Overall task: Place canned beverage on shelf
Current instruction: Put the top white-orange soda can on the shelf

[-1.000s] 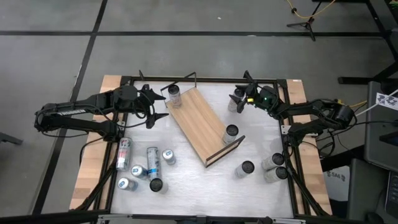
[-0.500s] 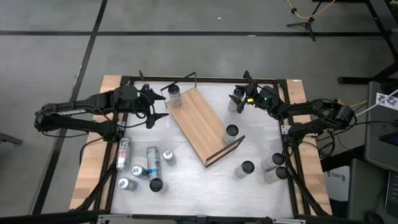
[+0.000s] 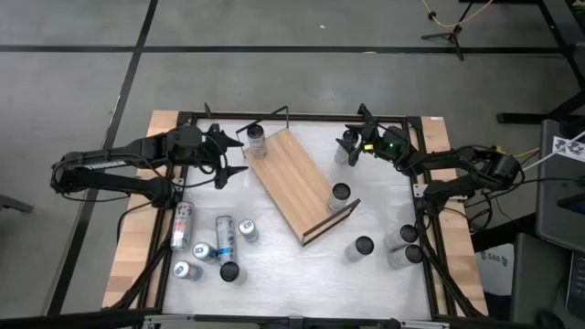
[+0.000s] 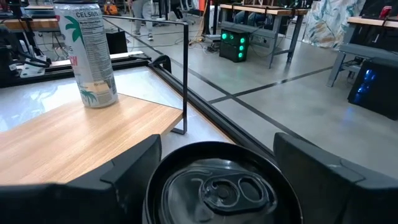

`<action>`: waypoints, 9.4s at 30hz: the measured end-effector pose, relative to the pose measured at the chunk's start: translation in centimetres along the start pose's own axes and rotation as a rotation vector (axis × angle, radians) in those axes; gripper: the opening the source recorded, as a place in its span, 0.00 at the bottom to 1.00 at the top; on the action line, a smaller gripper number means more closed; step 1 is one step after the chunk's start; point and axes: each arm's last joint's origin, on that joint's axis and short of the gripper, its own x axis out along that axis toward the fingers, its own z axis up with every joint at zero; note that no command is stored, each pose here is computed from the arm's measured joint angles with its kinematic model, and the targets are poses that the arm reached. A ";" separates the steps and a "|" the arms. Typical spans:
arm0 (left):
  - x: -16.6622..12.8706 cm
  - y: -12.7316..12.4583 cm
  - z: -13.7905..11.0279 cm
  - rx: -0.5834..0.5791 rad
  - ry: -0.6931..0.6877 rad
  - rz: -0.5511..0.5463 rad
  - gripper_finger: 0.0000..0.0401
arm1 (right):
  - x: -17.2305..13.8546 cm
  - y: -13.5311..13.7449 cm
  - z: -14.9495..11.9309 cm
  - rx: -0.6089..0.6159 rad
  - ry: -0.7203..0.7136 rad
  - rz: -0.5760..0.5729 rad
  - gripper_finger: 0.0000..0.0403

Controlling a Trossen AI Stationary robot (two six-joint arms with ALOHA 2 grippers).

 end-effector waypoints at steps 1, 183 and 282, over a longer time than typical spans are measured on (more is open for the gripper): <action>0.0 0.0 0.0 0.000 0.000 0.000 0.87 | 0.0 0.0 0.0 0.000 0.000 0.000 0.76; 0.0 0.0 0.0 0.026 -0.001 0.000 0.87 | 4.5 3.1 21.4 -0.140 0.748 0.418 0.61; 0.0 0.0 0.0 0.025 -0.001 0.000 0.87 | 8.2 11.1 15.4 -0.652 0.910 0.861 0.75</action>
